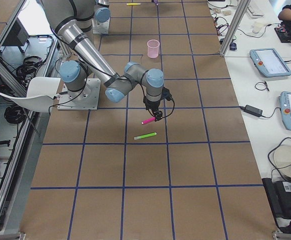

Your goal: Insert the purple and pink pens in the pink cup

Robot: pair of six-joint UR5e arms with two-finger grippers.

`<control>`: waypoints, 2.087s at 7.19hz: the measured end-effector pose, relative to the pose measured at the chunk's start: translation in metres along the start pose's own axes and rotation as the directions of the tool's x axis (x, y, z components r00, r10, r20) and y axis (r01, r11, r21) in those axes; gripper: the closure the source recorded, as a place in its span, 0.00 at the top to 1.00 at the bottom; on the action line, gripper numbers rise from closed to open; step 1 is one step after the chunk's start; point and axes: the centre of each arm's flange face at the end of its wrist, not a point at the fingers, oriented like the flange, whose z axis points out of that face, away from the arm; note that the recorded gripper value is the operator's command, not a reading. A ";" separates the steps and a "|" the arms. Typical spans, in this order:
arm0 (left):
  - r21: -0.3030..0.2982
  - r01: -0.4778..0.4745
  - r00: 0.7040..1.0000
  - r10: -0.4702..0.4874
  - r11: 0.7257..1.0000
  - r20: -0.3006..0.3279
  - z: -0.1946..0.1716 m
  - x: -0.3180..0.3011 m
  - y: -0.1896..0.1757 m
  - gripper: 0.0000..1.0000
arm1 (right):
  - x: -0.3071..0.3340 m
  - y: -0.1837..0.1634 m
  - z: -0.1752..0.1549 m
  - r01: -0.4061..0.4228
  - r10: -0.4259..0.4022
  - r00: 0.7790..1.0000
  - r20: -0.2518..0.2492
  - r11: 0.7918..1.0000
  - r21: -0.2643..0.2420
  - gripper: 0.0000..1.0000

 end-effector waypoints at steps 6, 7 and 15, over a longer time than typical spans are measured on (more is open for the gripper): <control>0.004 -0.040 0.999 0.040 0.999 0.015 0.026 -0.010 0.005 0.78 | 0.005 0.007 0.049 -0.009 0.011 0.996 0.085 0.999 -0.031 0.77; 0.004 -0.040 0.999 0.040 0.999 0.012 0.028 -0.010 0.005 0.70 | 0.005 0.007 0.052 -0.009 0.012 0.996 0.092 0.999 -0.034 0.64; 0.001 -0.033 0.999 0.033 0.999 0.040 0.014 -0.013 0.001 0.00 | 0.008 0.013 0.034 -0.002 0.007 0.998 0.055 0.996 -0.090 0.00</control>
